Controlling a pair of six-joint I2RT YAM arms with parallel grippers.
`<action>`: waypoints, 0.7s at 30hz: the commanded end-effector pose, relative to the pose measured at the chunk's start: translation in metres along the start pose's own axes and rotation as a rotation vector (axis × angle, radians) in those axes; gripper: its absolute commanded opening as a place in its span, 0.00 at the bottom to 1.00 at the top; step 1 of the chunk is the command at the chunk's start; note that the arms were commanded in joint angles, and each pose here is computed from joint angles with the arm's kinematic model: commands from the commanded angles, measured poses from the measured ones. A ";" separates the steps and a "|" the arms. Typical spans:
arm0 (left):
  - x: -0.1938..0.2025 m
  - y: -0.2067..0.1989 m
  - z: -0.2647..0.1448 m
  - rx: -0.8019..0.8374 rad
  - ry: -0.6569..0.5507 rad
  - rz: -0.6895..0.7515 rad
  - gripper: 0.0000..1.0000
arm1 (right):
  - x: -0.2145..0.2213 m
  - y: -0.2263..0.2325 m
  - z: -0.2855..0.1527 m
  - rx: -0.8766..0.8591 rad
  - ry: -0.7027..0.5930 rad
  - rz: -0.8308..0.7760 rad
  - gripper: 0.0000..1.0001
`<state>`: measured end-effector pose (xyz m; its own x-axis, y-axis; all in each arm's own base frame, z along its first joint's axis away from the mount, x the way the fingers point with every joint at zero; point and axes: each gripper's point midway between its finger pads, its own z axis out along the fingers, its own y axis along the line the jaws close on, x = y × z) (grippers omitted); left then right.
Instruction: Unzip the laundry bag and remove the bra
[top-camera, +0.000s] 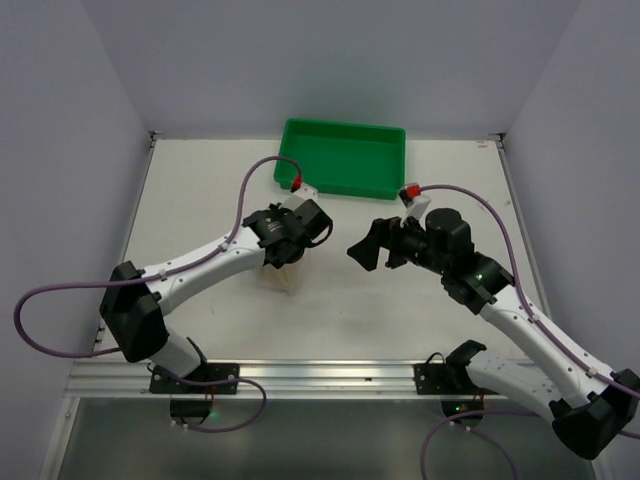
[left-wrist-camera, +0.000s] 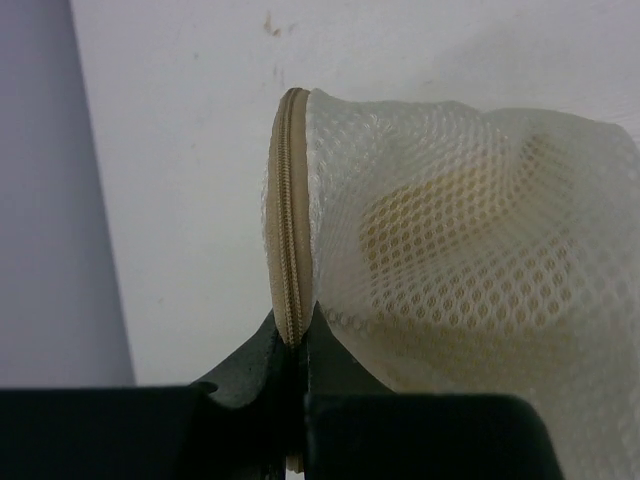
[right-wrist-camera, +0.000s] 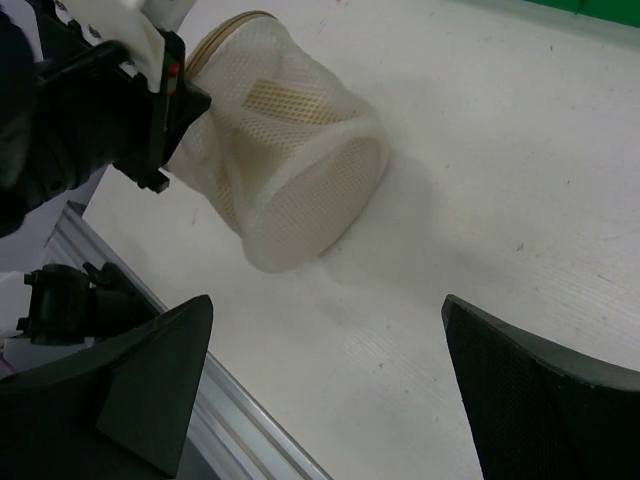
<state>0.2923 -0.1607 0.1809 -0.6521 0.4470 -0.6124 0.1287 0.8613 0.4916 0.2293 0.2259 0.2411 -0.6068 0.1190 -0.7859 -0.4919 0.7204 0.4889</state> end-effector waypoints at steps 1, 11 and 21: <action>-0.008 0.065 -0.020 -0.301 -0.021 0.049 0.00 | -0.008 -0.003 -0.007 0.023 -0.071 0.007 0.99; 0.001 0.150 -0.042 -0.503 -0.011 0.054 0.00 | 0.001 -0.006 -0.010 0.020 -0.070 0.013 0.99; -0.002 0.036 0.002 -0.331 0.007 0.175 0.00 | 0.005 -0.007 -0.011 0.010 -0.078 0.014 0.99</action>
<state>0.2918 -0.0892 0.2222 -0.6733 0.5672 -0.4742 -0.0355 0.6159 0.7871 0.2204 0.2133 0.2276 -0.5992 0.1466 -0.7871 -0.4650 0.7365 0.4912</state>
